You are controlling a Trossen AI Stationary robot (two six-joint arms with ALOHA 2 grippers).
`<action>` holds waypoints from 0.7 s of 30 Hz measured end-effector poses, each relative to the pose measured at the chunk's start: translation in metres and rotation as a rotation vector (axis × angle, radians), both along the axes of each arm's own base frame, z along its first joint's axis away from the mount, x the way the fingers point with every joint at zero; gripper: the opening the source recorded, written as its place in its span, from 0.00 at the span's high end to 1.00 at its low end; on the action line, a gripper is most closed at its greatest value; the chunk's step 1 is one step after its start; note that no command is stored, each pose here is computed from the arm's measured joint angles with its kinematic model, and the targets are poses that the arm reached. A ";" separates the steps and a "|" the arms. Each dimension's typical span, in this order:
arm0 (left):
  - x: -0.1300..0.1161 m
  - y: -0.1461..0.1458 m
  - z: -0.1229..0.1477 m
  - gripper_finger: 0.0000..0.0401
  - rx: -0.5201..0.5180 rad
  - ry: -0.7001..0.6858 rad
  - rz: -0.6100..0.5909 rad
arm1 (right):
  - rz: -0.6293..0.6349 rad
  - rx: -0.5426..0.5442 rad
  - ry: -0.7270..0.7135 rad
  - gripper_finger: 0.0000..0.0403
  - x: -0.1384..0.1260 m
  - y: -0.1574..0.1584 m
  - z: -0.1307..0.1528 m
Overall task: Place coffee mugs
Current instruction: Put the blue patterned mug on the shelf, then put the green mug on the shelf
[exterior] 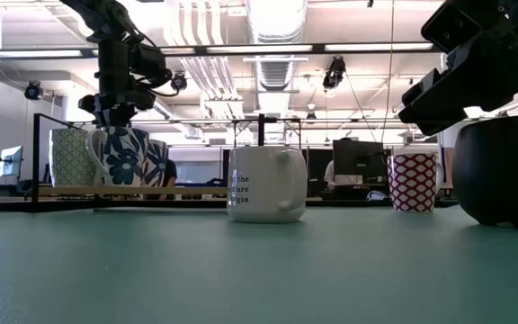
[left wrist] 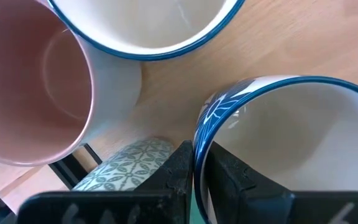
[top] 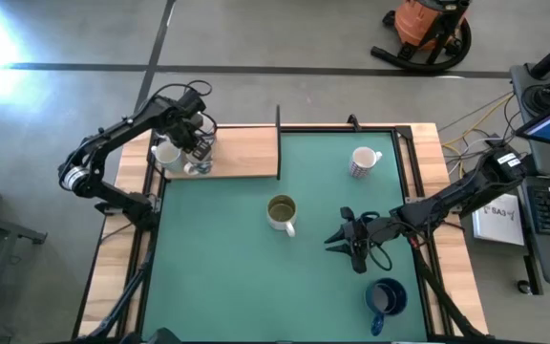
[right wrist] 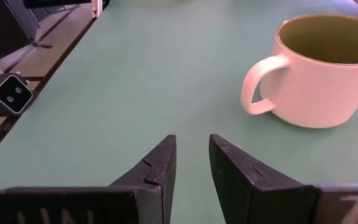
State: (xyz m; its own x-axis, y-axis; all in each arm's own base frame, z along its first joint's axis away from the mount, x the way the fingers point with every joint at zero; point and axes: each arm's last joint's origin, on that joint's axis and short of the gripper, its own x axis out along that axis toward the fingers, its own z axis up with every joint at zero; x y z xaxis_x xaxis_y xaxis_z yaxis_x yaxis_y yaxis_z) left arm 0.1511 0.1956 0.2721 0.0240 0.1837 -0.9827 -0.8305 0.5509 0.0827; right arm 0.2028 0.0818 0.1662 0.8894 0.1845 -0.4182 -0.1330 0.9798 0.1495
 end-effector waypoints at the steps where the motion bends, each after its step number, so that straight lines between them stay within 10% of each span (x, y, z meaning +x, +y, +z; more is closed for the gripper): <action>1: 0.000 0.000 0.000 0.95 0.000 0.000 0.001 | 0.000 0.000 0.000 0.79 0.000 0.000 0.000; 21: -0.005 -0.005 0.017 0.85 0.054 -0.038 0.006 | 0.000 0.000 0.000 0.79 0.000 0.000 0.000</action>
State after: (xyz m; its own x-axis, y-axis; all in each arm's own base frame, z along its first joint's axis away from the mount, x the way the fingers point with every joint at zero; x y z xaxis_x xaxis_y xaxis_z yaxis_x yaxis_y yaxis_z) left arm 0.1461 0.1904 0.2889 0.0600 0.2368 -0.9697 -0.8367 0.5417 0.0805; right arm 0.2029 0.0818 0.1662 0.8895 0.1843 -0.4181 -0.1327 0.9798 0.1495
